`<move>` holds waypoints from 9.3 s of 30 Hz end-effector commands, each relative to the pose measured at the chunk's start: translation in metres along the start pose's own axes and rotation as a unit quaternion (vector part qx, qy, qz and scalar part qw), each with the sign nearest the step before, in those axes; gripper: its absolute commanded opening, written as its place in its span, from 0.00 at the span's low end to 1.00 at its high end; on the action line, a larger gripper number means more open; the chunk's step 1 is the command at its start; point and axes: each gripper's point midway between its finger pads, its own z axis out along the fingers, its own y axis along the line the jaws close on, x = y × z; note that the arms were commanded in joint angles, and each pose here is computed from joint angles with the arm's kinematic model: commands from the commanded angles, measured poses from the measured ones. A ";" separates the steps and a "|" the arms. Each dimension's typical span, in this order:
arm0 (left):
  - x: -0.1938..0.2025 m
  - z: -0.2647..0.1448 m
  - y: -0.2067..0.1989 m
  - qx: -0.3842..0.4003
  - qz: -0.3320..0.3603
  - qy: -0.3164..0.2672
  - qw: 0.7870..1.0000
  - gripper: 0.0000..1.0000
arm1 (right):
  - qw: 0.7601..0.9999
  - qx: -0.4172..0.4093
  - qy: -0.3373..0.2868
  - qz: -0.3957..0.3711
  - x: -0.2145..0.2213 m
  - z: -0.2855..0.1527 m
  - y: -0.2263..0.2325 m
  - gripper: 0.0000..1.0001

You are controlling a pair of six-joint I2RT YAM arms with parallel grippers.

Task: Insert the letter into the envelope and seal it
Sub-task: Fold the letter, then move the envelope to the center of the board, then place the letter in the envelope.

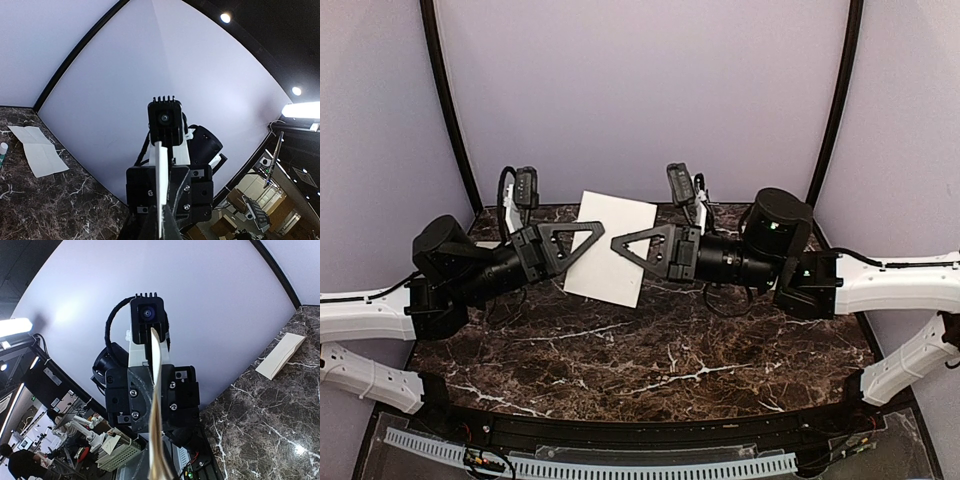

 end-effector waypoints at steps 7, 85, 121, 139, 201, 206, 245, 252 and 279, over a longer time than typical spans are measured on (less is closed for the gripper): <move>0.007 -0.011 0.033 -0.116 0.011 0.041 0.992 0.42 | 0.996 0.074 -0.026 -0.042 -0.019 -0.017 -0.004 0.00; -0.087 -0.294 0.470 -0.777 0.170 0.316 0.517 0.43 | 0.958 0.285 -0.030 -0.018 -0.030 -0.094 -0.084 0.00; -0.077 -0.260 0.390 -0.734 0.060 0.280 0.616 0.00 | 0.957 0.285 -0.035 -0.036 -0.034 -0.098 -0.084 0.00; 0.081 -0.130 0.266 -0.614 -0.107 0.248 0.742 0.00 | 0.960 0.273 -0.021 -0.048 -0.014 -0.133 -0.076 0.00; 0.114 -0.096 0.269 -0.489 -0.091 0.263 0.826 0.63 | 0.921 0.369 0.036 0.118 0.065 -0.145 -0.142 0.00; 0.121 -0.106 0.271 -0.485 -0.076 0.272 0.827 0.64 | 0.919 0.369 0.064 0.125 0.080 -0.113 -0.155 0.00; 0.185 -0.124 0.289 -0.443 -0.131 0.318 0.828 0.50 | 0.856 0.438 0.195 0.194 0.138 -0.078 -0.270 0.00; 0.193 -0.132 0.290 -0.448 -0.142 0.327 0.820 0.46 | 0.850 0.443 0.192 0.210 0.149 -0.088 -0.280 0.00; 0.221 -0.145 0.287 -0.430 -0.194 0.336 0.815 0.25 | 0.852 0.410 0.199 0.257 0.182 -0.075 -0.302 0.00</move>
